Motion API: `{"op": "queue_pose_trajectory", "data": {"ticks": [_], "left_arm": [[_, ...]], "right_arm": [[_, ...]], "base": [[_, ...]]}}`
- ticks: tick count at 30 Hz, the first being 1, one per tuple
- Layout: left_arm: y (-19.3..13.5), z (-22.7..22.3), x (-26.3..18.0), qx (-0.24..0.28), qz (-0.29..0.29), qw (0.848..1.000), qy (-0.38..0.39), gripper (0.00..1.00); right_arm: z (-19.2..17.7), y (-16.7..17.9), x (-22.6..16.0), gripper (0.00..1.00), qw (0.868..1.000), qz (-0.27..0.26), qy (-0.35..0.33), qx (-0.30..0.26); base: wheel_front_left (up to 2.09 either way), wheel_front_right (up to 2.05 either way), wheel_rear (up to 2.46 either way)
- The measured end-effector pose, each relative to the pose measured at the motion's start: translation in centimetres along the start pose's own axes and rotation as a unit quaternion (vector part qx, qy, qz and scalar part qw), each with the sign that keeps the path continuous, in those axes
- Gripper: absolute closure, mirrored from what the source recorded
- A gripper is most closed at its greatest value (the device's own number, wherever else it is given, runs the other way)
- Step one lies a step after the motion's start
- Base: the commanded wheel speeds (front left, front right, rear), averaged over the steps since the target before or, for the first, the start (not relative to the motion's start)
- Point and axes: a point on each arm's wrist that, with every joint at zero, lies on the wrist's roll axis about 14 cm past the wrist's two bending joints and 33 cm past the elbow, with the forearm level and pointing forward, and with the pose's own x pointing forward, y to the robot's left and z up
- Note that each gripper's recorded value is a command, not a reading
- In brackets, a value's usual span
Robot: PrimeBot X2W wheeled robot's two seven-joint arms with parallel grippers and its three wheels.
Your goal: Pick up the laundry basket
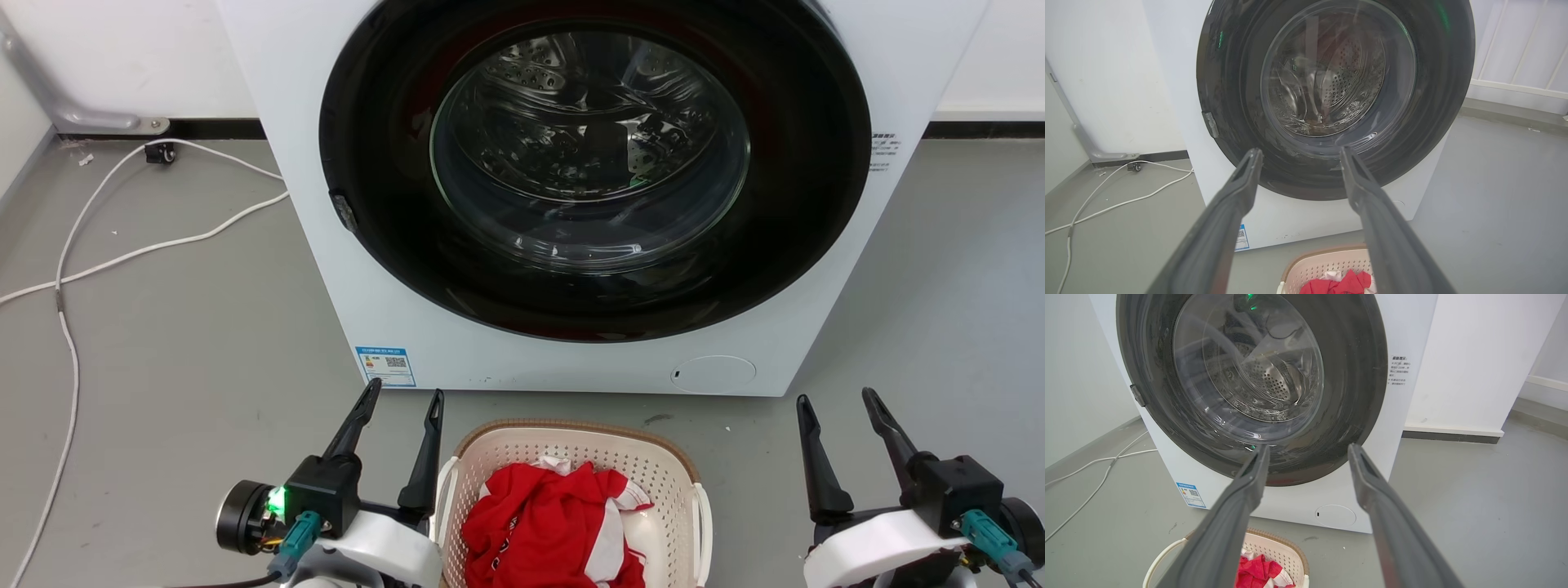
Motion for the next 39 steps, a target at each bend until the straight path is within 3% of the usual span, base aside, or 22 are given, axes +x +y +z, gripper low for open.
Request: {"op": "queue_pose_trajectory", "data": {"ticks": [21,39], "left_arm": [[0.4,-0.8,-0.1,-0.006,0.01,1.0,0.012,0.0],[0.6,-12.5,0.4,-0.061,0.019,0.98,0.186,0.0]], "right_arm": [[-0.8,-0.2,0.1,0.0,1.0,-0.003,0.013,0.003],[-10.9,-1.4,1.0,0.0,0.987,-0.021,0.16,0.028]], "base": [[0.0,0.0,0.0],[0.0,0.0,0.0]]}}
